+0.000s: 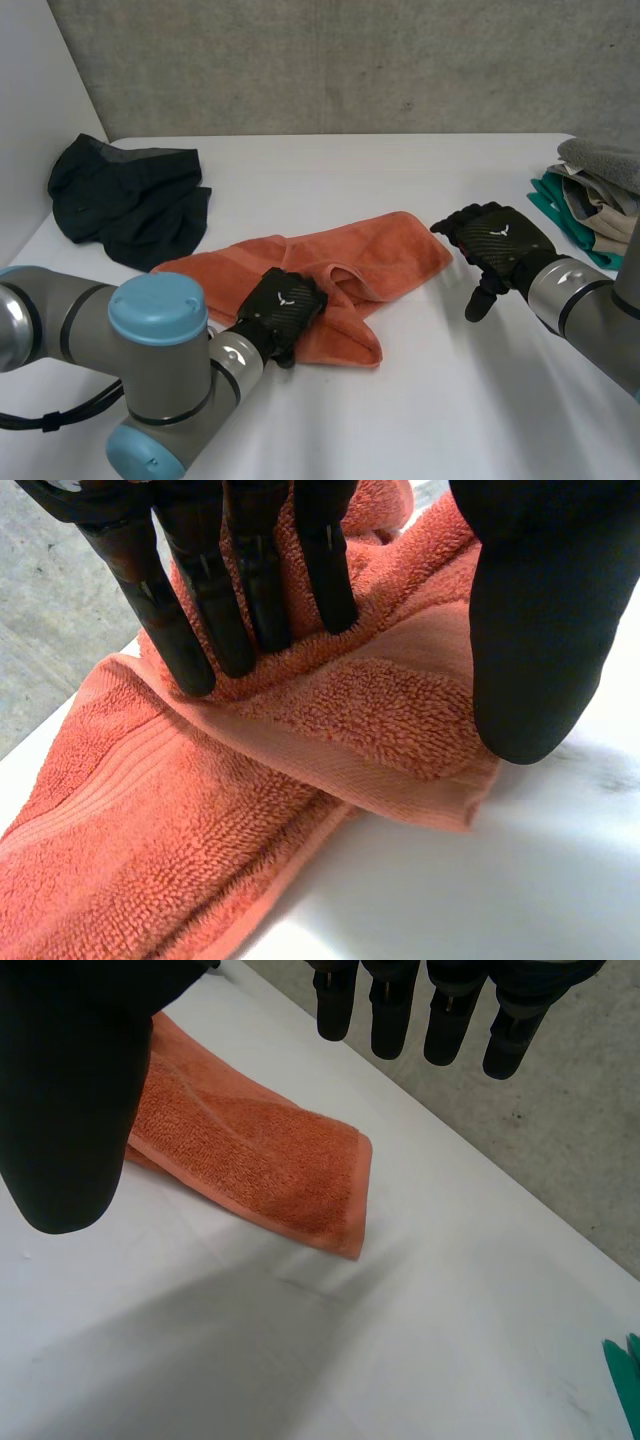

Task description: Fold the laundry.

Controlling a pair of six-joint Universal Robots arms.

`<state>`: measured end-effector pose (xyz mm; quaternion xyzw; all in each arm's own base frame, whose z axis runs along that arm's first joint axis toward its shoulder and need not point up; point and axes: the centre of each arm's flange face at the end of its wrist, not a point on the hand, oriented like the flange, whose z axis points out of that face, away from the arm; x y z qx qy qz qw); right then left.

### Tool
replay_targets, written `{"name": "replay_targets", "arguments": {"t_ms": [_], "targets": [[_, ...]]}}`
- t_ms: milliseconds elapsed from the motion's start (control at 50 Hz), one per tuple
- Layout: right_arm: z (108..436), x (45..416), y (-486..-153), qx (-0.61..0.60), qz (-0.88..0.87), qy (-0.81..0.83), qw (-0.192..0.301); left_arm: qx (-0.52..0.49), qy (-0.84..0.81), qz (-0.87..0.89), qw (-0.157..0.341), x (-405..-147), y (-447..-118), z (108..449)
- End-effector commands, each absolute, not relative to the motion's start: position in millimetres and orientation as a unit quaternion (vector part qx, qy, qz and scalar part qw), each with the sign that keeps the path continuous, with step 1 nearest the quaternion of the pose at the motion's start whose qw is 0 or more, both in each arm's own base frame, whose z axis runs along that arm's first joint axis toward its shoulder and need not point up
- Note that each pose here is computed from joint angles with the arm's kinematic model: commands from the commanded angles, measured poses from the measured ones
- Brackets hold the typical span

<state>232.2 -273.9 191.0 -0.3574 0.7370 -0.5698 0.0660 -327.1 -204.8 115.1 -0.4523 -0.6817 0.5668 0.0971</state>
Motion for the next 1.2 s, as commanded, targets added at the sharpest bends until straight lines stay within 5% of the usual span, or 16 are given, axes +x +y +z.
{"name": "replay_targets", "arguments": {"t_ms": [20,180,320,500,680,960,1020,1200], "targets": [[189.8,226.8,-277.5,-0.351,-0.568,0.741,0.064,-0.452,-0.678,0.571,0.095,-332.0,-213.2,111.6],[186.7,222.1,-284.8,-0.347,-0.569,0.743,0.061,-0.444,-0.669,0.589,0.086,-333.8,-224.7,117.6],[199.3,227.3,-308.7,-0.349,-0.586,0.729,0.059,-0.413,-0.651,0.632,0.075,-318.4,-220.1,175.8],[179.8,266.6,-307.2,-0.341,-0.489,0.787,0.158,-0.393,-0.635,0.662,0.070,-288.3,-197.9,251.3],[141.8,308.4,-290.9,-0.258,-0.444,0.820,0.251,-0.385,-0.634,0.667,0.065,-279.7,-200.6,276.5],[122.5,335.8,-314.9,-0.207,-0.534,0.796,0.198,-0.341,-0.618,0.705,0.068,-262.9,-194.0,322.2],[137.7,331.7,-324.8,-0.201,-0.561,0.779,0.194,-0.328,-0.614,0.715,0.060,-255.3,-194.4,330.8],[302.0,262.4,-339.9,-0.247,-0.732,0.630,0.087,-0.269,-0.598,0.755,0.014,-216.5,-214.9,366.5]]}}
